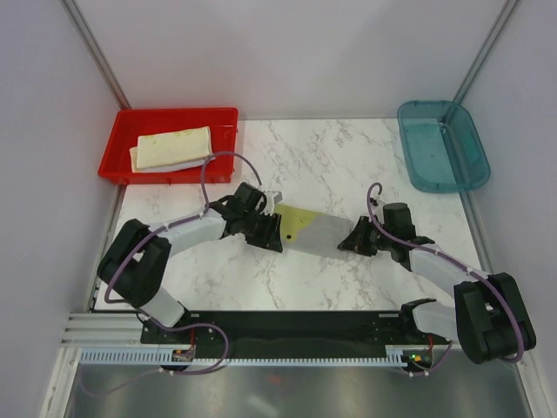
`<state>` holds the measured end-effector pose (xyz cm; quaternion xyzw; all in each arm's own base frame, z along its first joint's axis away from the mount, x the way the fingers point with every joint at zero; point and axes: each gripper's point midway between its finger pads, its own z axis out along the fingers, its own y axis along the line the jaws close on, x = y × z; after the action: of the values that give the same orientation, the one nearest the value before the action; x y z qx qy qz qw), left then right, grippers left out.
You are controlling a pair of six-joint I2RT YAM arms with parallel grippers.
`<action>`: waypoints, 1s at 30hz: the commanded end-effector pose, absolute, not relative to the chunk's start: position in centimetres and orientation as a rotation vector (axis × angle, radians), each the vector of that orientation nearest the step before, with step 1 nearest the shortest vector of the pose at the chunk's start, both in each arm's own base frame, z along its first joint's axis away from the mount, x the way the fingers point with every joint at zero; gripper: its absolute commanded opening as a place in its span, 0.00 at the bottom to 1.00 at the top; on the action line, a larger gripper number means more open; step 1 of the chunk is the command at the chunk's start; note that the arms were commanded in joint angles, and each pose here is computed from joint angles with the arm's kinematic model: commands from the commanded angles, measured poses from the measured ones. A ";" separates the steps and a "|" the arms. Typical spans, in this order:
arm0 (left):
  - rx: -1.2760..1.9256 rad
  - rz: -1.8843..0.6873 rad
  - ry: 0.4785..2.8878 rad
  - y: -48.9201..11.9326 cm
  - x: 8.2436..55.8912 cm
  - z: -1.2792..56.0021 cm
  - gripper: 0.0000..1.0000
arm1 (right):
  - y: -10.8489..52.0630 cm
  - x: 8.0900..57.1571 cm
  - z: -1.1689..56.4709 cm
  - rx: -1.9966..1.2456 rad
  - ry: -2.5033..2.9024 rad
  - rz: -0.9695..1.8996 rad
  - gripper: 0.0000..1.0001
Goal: Fold and stack the towels
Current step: Fold the towel
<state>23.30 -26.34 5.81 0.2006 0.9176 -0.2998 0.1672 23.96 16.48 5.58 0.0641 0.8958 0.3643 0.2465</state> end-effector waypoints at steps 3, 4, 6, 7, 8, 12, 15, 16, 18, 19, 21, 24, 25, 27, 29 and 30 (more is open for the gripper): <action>0.387 -0.672 2.648 -24.4 26.0 3.1 0.52 | 16.4 23.2 5.0 0.253 2.377 1.031 0.20; 0.355 -0.662 2.648 -24.1 26.6 2.9 0.52 | 16.3 23.1 4.5 0.258 2.383 1.018 0.20; 0.320 -0.653 2.649 -23.9 27.4 3.0 0.52 | 15.8 23.1 4.0 0.262 2.391 0.978 0.20; 0.294 -0.662 2.645 -23.9 27.9 3.4 0.52 | 15.6 23.0 3.7 0.268 2.396 0.966 0.20; 0.295 -0.683 2.643 -24.2 27.9 3.8 0.52 | 15.5 23.0 3.6 0.264 2.398 0.957 0.20; 0.284 -0.703 2.570 -24.8 29.1 7.5 0.52 | 14.9 23.1 3.3 0.226 2.425 0.887 0.21; 0.294 -0.683 2.525 -24.9 30.5 9.1 0.54 | 13.4 23.4 2.4 0.243 2.478 0.754 0.21; 0.304 -0.687 2.517 -25.2 31.0 9.4 0.54 | 13.2 23.7 2.5 0.243 2.484 0.734 0.21; 0.349 -0.689 2.548 -25.5 31.1 8.0 0.54 | 13.0 23.8 2.3 0.242 2.499 0.720 0.22; 0.357 -0.686 2.550 -25.7 31.6 7.8 0.53 | 12.7 24.0 2.3 0.242 2.506 0.701 0.22; 0.365 -0.653 2.580 -25.2 31.9 6.8 0.52 | 12.5 24.1 2.3 0.240 2.510 0.683 0.22; 0.373 -0.628 2.573 -25.0 32.4 6.3 0.53 | 12.2 24.1 2.0 0.253 2.518 0.664 0.22; 0.389 -0.644 2.560 -25.2 32.5 6.4 0.53 | 12.2 24.1 1.9 0.250 2.521 0.662 0.22; 0.429 -0.648 2.529 -25.5 33.1 6.5 0.53 | 12.1 24.2 1.9 0.243 2.520 0.657 0.22; 0.430 -0.639 2.531 -25.6 34.0 6.0 0.53 | 12.2 24.2 1.9 0.239 2.520 0.657 0.22; 0.415 -0.635 2.530 -25.3 34.6 6.0 0.52 | 12.2 24.3 2.0 0.234 2.517 0.661 0.22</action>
<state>32.08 -25.07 4.98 0.1313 0.9400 -0.2327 0.2123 23.59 12.89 1.92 0.0916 0.9263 0.2652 0.2513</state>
